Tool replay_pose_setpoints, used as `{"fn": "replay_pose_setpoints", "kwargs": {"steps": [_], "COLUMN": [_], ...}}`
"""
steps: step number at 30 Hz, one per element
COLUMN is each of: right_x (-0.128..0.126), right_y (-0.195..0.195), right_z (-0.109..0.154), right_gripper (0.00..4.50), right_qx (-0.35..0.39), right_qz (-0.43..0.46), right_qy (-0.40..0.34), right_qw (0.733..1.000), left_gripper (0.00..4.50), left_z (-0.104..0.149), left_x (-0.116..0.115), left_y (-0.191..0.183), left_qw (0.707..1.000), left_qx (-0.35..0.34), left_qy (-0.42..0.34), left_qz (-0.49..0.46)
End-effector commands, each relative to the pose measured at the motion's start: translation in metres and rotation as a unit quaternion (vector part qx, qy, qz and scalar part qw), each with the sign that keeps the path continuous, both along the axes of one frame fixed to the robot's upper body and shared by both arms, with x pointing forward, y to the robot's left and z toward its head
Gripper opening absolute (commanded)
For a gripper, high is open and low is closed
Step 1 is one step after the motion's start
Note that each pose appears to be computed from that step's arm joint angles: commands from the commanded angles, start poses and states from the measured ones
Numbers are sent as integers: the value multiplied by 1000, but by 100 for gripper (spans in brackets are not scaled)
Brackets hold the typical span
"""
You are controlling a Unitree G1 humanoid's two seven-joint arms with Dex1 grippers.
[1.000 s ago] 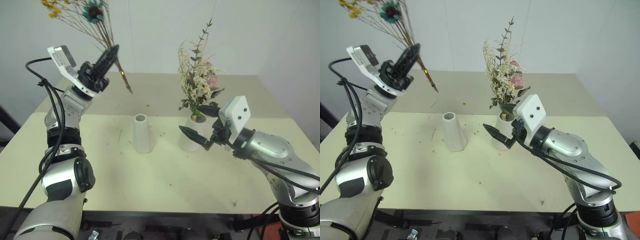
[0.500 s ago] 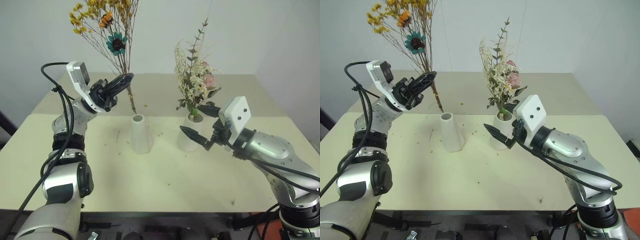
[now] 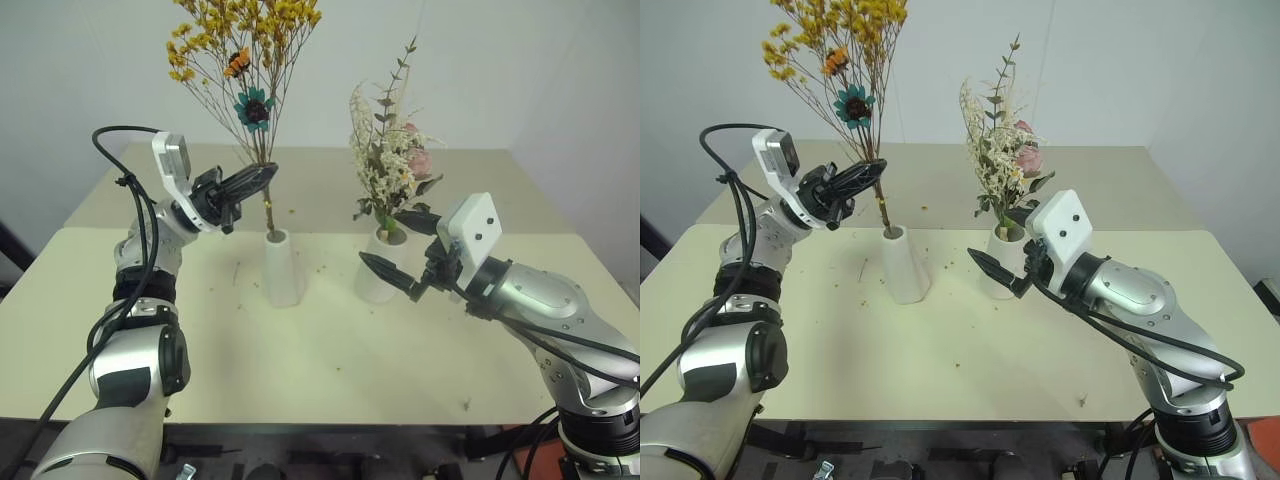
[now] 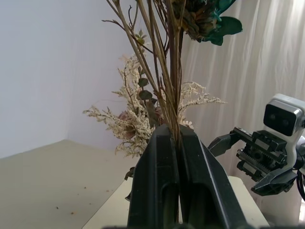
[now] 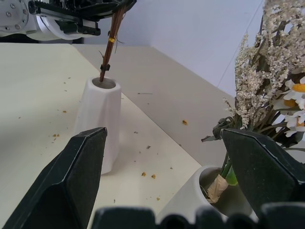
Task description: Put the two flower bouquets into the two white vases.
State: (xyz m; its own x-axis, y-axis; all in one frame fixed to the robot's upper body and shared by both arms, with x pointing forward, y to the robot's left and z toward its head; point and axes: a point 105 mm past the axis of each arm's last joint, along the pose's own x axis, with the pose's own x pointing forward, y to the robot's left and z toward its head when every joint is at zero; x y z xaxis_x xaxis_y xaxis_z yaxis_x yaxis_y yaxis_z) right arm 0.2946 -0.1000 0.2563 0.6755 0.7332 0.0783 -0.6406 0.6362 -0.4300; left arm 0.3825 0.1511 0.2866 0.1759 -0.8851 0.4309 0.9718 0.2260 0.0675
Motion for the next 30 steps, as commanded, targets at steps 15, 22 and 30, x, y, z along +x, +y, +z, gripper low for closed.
{"fn": "replay_pose_setpoints", "kwargs": {"steps": [15, 22, 30], "right_x": [-9, -8, -13], "right_y": [-2, -1, 2], "right_z": [2, 3, 1], "right_gripper": [450, 450, 450], "right_qx": [-15, -18, -21], "right_qz": [13, 11, 35], "right_qy": [19, 14, 29], "right_qw": [1000, 1000, 999], "left_gripper": [4, 4, 4], "left_z": [-18, -20, -21], "left_x": [-1, -4, -9], "left_y": [-6, -6, -5], "left_qw": [999, 999, 999], "left_qx": [23, 21, 25], "left_qy": [-21, -32, -39], "left_qz": [8, 8, 2]}}
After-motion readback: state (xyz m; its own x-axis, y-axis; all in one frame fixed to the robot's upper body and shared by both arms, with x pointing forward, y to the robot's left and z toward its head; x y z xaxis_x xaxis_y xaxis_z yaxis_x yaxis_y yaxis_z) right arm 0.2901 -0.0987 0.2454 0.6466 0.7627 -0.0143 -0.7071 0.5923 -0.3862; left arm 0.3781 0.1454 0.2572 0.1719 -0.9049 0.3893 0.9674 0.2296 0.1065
